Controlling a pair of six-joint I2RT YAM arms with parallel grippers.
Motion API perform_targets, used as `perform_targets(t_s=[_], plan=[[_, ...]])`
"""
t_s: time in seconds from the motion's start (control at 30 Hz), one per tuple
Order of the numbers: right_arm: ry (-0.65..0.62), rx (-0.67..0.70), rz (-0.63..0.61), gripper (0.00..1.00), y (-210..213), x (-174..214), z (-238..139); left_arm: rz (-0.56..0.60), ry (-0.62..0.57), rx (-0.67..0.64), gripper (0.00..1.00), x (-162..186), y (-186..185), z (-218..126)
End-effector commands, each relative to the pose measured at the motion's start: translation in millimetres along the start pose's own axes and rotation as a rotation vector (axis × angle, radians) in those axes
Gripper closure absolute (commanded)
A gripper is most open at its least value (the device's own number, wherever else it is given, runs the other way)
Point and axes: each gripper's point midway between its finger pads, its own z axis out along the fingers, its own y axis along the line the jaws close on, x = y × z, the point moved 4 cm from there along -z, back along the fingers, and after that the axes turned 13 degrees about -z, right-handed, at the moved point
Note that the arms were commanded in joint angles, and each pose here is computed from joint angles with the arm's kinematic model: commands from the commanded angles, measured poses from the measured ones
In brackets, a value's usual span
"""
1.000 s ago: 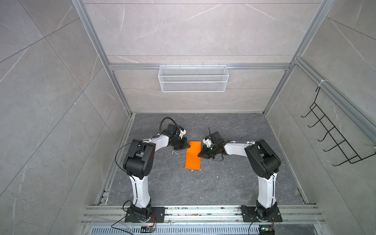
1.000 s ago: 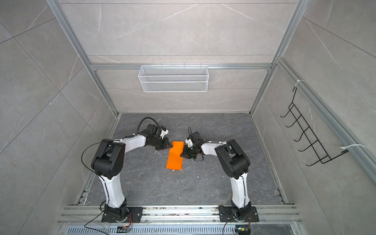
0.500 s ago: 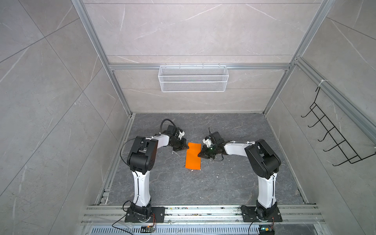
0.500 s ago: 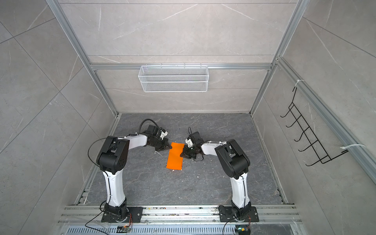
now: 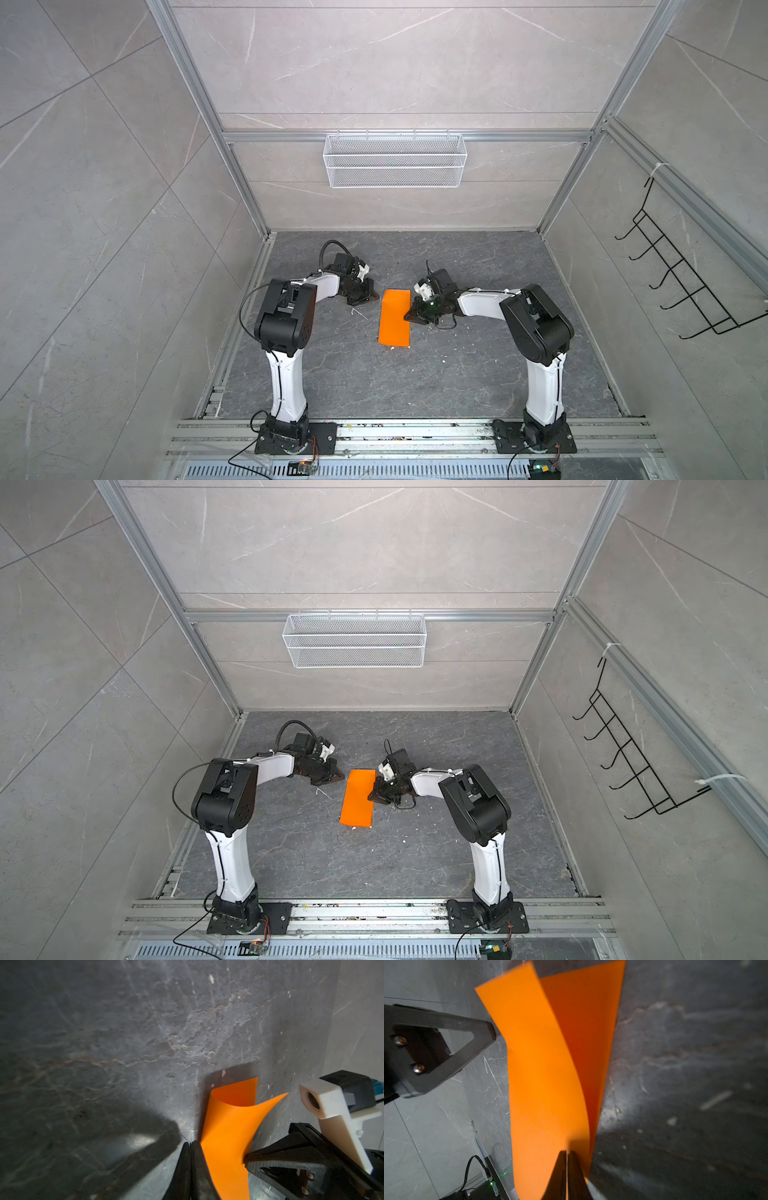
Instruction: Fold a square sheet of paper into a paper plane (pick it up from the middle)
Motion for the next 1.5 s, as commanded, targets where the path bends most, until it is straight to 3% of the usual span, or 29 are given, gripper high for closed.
perform_targets(t_s=[0.0, 0.47, 1.1, 1.3, 1.47], plan=[[0.143, 0.265, 0.132, 0.90, -66.7, 52.8, 15.4, 0.052, -0.016, 0.059, 0.95, 2.9, -30.9, -10.8], [0.143, 0.265, 0.131, 0.90, -67.3, 53.9, 15.4, -0.027, -0.029, 0.017, 0.96, -16.8, -12.5, 17.8], [0.137, 0.268, 0.130, 0.90, -68.5, 55.7, 13.8, -0.128, -0.099, -0.126, 0.94, -47.8, 19.3, 20.8], [0.126, 0.260, 0.099, 0.90, -62.6, 47.9, 12.1, -0.146, -0.159, -0.081, 0.82, -54.1, -5.7, -16.1], [0.083, 0.206, 0.028, 0.89, -44.1, 27.6, 6.9, -0.222, -0.195, -0.054, 0.66, -24.1, -13.1, -47.9]])
